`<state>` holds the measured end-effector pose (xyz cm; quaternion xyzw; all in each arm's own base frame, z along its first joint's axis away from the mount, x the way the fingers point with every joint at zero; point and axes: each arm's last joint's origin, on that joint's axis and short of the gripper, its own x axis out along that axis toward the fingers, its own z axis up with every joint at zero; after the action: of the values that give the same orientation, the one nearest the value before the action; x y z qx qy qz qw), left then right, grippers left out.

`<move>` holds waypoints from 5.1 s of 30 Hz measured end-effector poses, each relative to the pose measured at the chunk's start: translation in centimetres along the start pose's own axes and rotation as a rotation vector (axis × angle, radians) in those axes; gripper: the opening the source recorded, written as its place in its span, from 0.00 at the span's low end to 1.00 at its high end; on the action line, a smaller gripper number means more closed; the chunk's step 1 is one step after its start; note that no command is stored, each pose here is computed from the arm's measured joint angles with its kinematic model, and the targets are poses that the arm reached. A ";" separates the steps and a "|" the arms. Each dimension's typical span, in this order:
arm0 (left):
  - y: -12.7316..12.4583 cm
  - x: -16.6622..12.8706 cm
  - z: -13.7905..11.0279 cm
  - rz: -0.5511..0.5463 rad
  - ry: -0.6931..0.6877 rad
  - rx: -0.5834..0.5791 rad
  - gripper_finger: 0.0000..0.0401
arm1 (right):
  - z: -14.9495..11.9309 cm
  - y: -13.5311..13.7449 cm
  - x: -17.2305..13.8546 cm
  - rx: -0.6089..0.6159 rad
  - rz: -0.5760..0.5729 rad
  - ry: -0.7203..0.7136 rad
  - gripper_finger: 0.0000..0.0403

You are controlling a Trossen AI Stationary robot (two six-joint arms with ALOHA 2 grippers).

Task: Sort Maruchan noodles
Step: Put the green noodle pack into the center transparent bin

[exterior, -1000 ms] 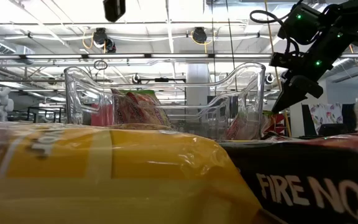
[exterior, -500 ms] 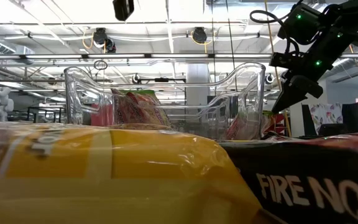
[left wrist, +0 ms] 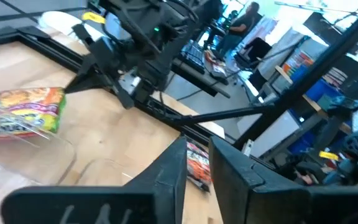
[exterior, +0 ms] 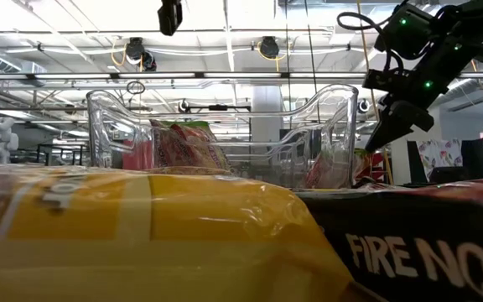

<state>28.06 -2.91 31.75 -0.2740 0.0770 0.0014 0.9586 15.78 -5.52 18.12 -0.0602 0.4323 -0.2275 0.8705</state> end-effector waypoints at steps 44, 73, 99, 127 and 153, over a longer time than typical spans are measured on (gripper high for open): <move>7.0 15.2 5.6 0.275 0.448 0.284 0.20 | 0.6 -0.8 -2.3 0.100 -0.021 -0.171 0.00; 13.2 19.2 4.8 0.217 0.490 0.234 0.20 | 0.8 -1.1 -3.2 0.122 -0.032 -0.238 0.00; 17.6 20.0 4.0 0.369 0.512 0.484 0.20 | 0.8 -1.2 -3.3 0.119 -0.032 -0.251 0.00; 18.6 20.8 2.8 0.301 0.527 0.447 0.20 | 0.8 -1.2 -3.3 0.100 -0.033 -0.251 0.00; 19.6 20.9 2.7 0.332 0.528 0.480 0.20 | 1.2 -1.1 -3.4 0.097 0.010 -0.299 0.00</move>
<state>48.24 14.35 20.66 -0.0167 0.3624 0.0677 0.9294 14.56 -5.09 21.71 -0.0489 0.2868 -0.2322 0.9281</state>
